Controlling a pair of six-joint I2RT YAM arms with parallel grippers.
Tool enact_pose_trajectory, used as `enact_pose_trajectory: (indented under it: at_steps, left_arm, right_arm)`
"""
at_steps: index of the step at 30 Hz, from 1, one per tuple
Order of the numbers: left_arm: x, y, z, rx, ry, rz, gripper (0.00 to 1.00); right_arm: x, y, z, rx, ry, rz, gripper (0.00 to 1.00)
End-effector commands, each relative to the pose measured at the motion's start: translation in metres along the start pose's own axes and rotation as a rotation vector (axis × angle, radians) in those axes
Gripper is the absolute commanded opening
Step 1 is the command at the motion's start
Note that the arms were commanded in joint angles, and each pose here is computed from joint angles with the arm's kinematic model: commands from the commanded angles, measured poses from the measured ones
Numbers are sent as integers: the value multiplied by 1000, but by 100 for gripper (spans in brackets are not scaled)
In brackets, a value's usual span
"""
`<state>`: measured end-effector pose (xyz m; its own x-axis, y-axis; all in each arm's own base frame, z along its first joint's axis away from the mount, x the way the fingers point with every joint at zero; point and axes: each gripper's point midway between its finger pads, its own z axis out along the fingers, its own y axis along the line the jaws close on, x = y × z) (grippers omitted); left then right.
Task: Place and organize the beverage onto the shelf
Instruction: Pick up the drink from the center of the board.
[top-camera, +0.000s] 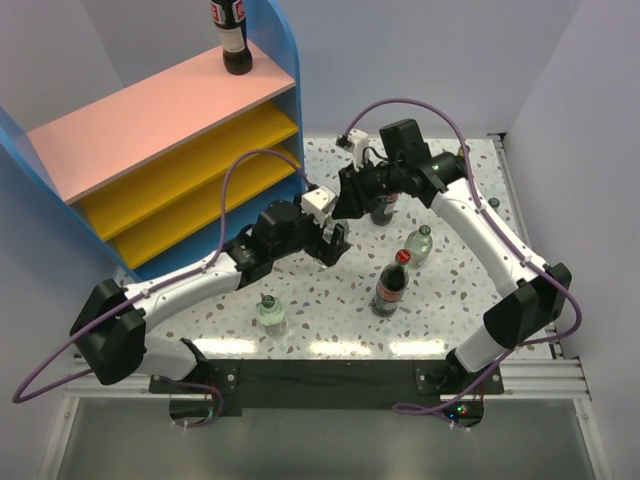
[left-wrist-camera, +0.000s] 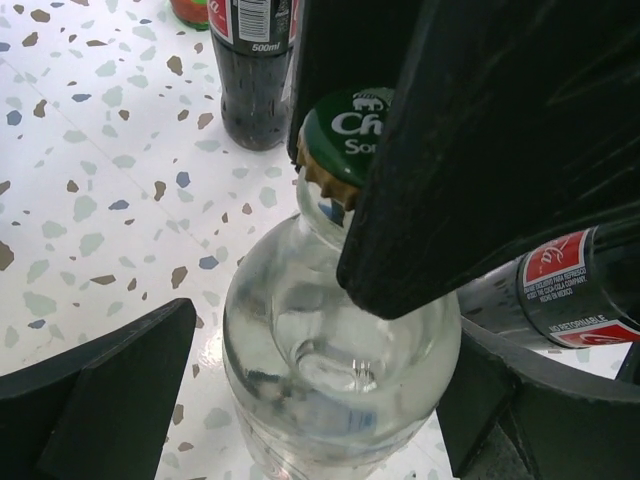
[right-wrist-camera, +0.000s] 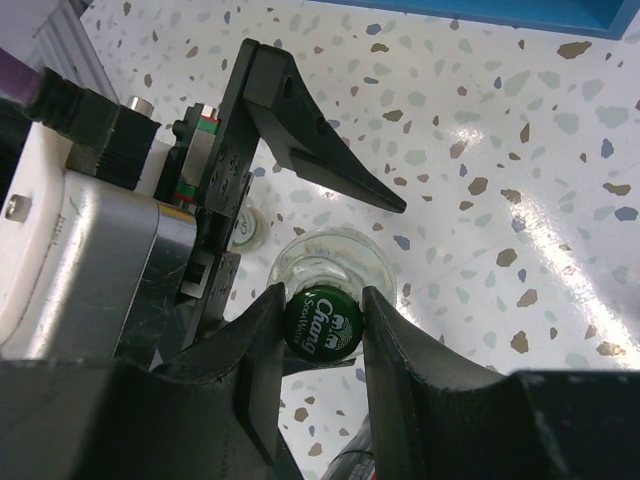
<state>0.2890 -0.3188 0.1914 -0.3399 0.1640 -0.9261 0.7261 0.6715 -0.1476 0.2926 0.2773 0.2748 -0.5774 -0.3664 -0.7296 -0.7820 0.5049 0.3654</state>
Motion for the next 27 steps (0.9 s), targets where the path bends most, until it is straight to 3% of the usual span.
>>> enact_pose_trajectory:
  at_steps: [1,5,8,9,15,18,27]
  left_arm:
    - [-28,-2,3,-7,-79,36,97]
    - [-30,-2,3,-15,-77,41,86]
    - [-32,-3,2,-12,-72,42,60]
    - [-35,-4,2,-7,-76,42,43]
    - [-46,-6,-7,-8,-101,30,0]
    - [-52,-6,-15,-17,-131,23,0]
    - [-64,-7,-33,-22,-185,7,0]
  right_arm:
    - [-38,37,-29,-106,-165,-53,0]
    - [-36,36,-27,-110,-160,-46,0]
    - [-36,36,-28,-108,-160,-44,0]
    - [-36,37,-28,-110,-160,-46,0]
    - [-37,40,-32,-116,-171,-67,0]
    - [-37,47,-36,-143,-177,-82,1]
    - [-42,67,-49,-215,-202,-117,52]
